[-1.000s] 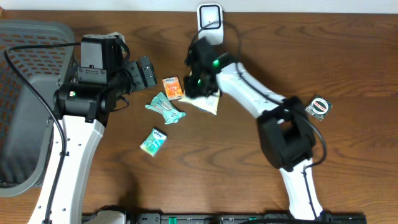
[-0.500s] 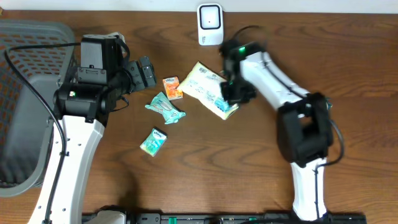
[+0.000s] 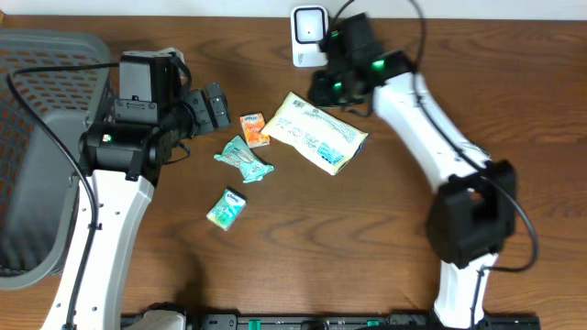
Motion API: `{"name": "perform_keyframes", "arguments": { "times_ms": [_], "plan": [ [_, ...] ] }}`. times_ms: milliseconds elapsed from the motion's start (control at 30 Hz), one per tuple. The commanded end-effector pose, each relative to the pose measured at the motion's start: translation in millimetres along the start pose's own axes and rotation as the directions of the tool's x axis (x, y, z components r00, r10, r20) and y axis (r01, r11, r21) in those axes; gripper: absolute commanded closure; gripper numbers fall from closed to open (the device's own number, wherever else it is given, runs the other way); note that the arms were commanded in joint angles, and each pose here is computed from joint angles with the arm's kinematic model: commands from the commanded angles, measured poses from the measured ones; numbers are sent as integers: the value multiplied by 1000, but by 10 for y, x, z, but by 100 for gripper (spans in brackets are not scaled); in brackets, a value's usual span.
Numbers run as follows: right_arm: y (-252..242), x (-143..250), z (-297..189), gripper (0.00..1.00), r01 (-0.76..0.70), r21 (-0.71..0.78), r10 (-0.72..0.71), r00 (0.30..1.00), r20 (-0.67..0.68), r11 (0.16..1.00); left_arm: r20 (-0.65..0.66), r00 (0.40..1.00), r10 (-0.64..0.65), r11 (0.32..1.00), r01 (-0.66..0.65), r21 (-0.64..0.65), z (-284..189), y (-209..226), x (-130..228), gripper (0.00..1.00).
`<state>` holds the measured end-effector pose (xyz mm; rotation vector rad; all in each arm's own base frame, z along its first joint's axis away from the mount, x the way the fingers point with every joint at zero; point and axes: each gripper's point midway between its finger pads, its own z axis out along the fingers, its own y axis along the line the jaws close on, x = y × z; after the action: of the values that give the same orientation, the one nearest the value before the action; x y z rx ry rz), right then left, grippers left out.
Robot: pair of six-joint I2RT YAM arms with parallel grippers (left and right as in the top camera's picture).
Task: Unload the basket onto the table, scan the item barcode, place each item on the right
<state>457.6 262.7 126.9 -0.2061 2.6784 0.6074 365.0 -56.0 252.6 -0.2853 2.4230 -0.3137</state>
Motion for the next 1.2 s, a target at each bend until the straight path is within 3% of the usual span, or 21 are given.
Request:
{"name": "perform_keyframes", "arguments": {
  "times_ms": [0,267,433,567,667,933,1100,1167],
  "plan": [
    [101,214,453,73,-107,22,108,993,-54,994,8,1000,3,1000,-3,-10,-12,27,-25,3],
    [-66,656,1061,71,-98,138,119,981,-154,986,8,1000,3,1000,-3,-10,-12,26,-24,2],
    [-293,767,1045,72,-77,178,115,970,-215,981,9,1000,3,1000,-3,-10,-12,26,-25,2],
    [-380,769,943,70,15,122,19,964,-265,992,8,1000,3,1000,-3,-10,-12,26,-24,2],
    [-399,792,851,69,118,-8,-115,941,-317,993,8,1000,3,1000,-3,-10,-12,26,-24,2],
    [-541,841,613,66,415,-163,-446,826,-345,895,8,1000,3,1000,-3,-10,-12,26,-24,2],
    [-268,559,71,60,487,-168,-515,826,-228,857,8,1000,3,1000,-3,-10,-12,26,-24,2],
    [-231,401,-310,55,392,-101,-405,895,-185,914,8,1000,3,1000,-3,-10,-12,26,-24,3]
  ]
}}
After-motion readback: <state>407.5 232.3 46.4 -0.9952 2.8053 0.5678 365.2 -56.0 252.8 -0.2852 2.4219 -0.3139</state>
